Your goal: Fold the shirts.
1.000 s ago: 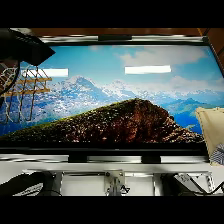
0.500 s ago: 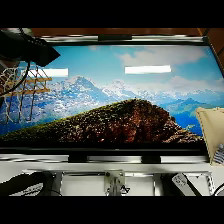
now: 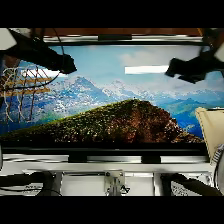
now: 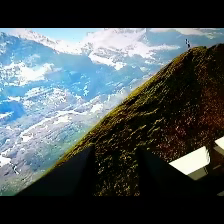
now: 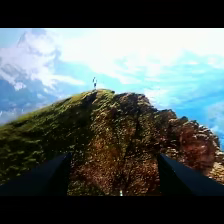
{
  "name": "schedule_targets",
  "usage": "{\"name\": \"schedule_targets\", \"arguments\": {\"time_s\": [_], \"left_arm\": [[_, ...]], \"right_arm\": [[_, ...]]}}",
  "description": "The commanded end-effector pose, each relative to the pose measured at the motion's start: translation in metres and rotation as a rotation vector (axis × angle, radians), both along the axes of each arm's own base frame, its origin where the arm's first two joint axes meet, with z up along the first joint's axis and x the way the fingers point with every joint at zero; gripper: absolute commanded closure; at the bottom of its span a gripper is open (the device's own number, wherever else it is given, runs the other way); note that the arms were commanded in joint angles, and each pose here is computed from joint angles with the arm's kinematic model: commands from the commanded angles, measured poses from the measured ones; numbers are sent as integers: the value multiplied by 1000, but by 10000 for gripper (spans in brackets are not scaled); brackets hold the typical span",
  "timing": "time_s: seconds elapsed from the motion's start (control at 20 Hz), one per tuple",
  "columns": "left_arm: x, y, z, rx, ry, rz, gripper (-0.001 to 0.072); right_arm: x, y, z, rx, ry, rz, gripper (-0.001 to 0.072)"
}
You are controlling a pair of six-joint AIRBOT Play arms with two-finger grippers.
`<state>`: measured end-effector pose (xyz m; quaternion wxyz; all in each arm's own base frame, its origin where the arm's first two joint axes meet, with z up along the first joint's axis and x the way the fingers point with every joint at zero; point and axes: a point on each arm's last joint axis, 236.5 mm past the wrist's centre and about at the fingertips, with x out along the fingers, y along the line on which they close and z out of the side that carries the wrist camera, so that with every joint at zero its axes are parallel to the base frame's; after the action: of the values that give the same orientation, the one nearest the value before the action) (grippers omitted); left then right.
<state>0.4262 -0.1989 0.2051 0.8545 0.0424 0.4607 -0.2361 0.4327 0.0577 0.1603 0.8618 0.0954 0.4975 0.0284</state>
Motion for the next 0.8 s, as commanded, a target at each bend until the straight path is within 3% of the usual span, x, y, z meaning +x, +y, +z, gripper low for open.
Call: {"name": "schedule_targets", "arguments": {"time_s": [0.0, 0.15, 0.75], "left_arm": [[-2, 12, -78, 120, 252, 53, 367], [6, 30, -106, 218, 296, 87, 368], [20, 19, -97, 189, 209, 71, 370]], "right_arm": [[3, 58, -46, -62, 93, 132, 72], [-4, 66, -59, -61, 148, 155, 71], [-2, 70, -57, -45, 135, 157, 71]]}}
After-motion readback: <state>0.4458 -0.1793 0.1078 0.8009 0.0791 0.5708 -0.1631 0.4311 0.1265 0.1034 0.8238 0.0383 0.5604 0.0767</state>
